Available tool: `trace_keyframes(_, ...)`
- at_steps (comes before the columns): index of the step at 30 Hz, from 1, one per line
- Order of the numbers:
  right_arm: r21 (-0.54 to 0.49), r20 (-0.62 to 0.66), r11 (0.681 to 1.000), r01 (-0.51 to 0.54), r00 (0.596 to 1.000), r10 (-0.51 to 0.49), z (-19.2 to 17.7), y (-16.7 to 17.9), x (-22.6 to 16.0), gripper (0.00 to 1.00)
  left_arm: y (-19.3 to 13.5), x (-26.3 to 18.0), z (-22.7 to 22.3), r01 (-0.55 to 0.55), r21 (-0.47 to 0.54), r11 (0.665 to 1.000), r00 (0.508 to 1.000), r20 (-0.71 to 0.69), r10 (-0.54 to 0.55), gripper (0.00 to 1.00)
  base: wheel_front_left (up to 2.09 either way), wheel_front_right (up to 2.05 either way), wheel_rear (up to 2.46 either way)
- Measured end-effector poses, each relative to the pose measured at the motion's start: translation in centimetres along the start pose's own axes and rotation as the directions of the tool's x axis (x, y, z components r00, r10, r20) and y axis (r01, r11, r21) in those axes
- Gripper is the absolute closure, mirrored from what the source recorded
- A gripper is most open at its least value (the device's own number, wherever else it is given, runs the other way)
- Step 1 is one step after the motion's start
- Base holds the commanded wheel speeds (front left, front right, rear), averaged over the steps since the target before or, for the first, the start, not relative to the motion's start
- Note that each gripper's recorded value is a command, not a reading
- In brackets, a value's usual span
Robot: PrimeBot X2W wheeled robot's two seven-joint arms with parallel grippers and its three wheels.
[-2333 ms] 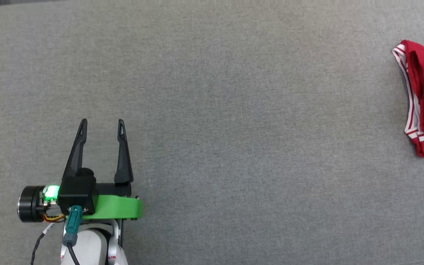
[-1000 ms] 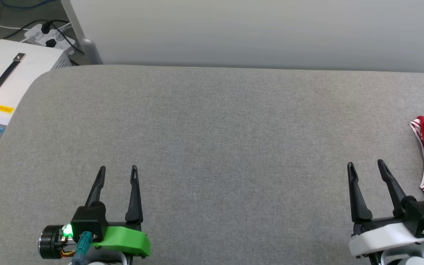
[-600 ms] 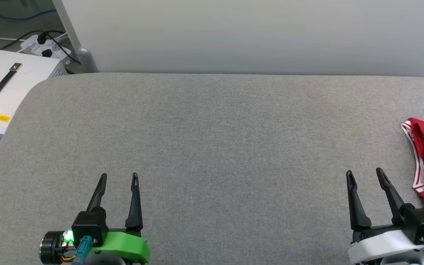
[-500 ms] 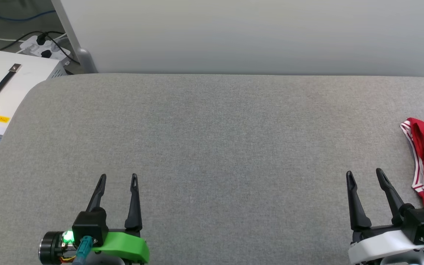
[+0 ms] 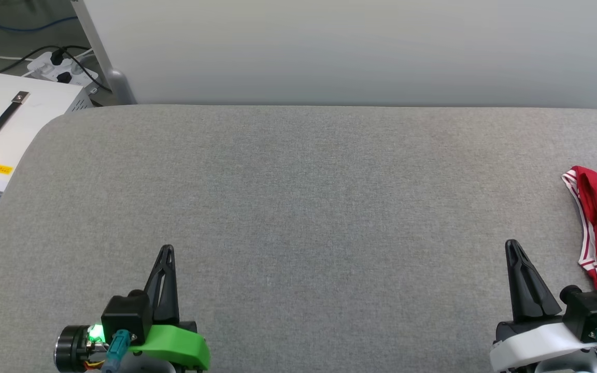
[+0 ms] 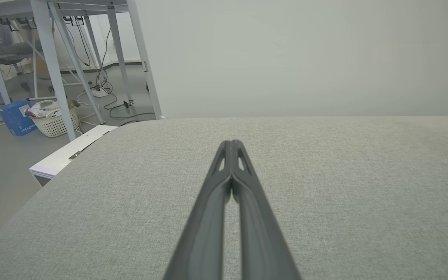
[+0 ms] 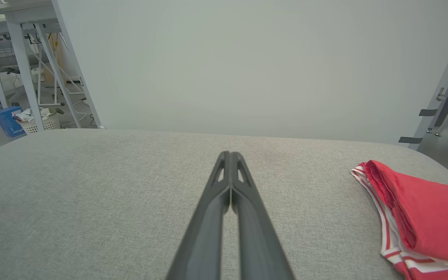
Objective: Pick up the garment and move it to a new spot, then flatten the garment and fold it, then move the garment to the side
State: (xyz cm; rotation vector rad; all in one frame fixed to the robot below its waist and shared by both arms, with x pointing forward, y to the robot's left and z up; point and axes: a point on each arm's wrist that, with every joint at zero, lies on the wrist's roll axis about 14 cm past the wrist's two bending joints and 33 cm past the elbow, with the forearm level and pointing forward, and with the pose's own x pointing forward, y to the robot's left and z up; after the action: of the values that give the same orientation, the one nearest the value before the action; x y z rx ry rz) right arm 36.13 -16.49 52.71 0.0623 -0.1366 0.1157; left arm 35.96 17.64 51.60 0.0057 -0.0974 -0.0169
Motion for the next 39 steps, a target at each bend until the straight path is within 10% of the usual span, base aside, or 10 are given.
trace_keyframes(39,-0.026,-0.058,1.000,-0.007,0.998,0.005,-0.39,0.12,0.05,1.00,0.04,0.23,-0.09,-0.003,0.014,1.000,0.999,-0.045,0.004,1.00,0.00,0.00,0.00)
